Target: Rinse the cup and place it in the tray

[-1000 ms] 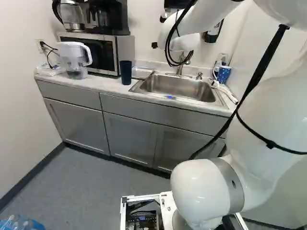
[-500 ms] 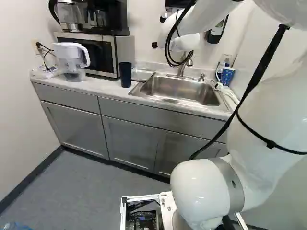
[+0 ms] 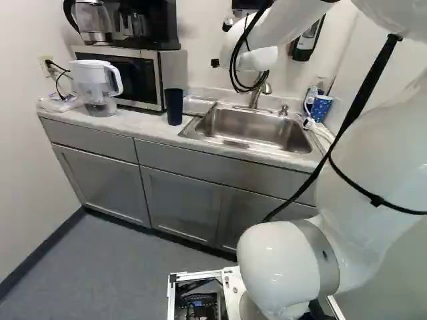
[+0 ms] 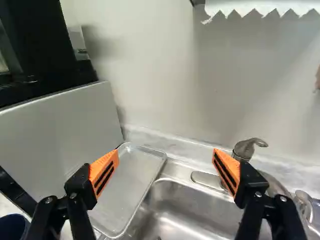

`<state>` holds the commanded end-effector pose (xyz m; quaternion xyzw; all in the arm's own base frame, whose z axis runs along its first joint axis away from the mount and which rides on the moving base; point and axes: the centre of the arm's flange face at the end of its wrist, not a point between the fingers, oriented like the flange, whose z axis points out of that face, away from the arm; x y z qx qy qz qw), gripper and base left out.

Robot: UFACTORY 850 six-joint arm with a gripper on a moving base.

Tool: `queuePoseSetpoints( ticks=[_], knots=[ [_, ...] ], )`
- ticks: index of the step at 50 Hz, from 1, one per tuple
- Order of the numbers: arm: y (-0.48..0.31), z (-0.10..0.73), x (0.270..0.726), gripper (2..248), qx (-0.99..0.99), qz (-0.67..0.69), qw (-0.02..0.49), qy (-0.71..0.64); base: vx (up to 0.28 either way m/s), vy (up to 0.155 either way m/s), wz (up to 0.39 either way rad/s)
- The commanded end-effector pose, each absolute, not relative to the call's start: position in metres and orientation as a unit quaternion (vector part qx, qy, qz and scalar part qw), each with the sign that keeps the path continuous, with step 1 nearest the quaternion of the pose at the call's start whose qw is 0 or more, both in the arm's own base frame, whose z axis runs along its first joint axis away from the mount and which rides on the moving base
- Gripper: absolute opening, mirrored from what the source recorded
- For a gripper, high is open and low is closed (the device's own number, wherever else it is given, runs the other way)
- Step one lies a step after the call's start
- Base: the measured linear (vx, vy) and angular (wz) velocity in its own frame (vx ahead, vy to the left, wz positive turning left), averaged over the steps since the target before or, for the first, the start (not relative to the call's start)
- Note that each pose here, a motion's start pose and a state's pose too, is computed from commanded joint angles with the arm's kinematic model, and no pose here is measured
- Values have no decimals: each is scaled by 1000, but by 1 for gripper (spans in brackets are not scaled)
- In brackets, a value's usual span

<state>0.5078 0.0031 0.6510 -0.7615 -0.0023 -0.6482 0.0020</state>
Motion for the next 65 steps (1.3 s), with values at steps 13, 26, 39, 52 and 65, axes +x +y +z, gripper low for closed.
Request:
queuePoseSetpoints(
  ticks=[13,26,39,52,65],
  knots=[
    [3,651,508,247,-762,-648,2,-2,0,0,0],
    [3,651,511,247,-762,-648,2,-2,0,0,0],
    [2,650,518,247,-766,-643,1,-1,0,0,0],
    [-2,648,525,247,-775,-632,-1,2,0,0,0],
    [-7,645,532,247,-785,-620,-4,5,0,0,0]
  ],
)
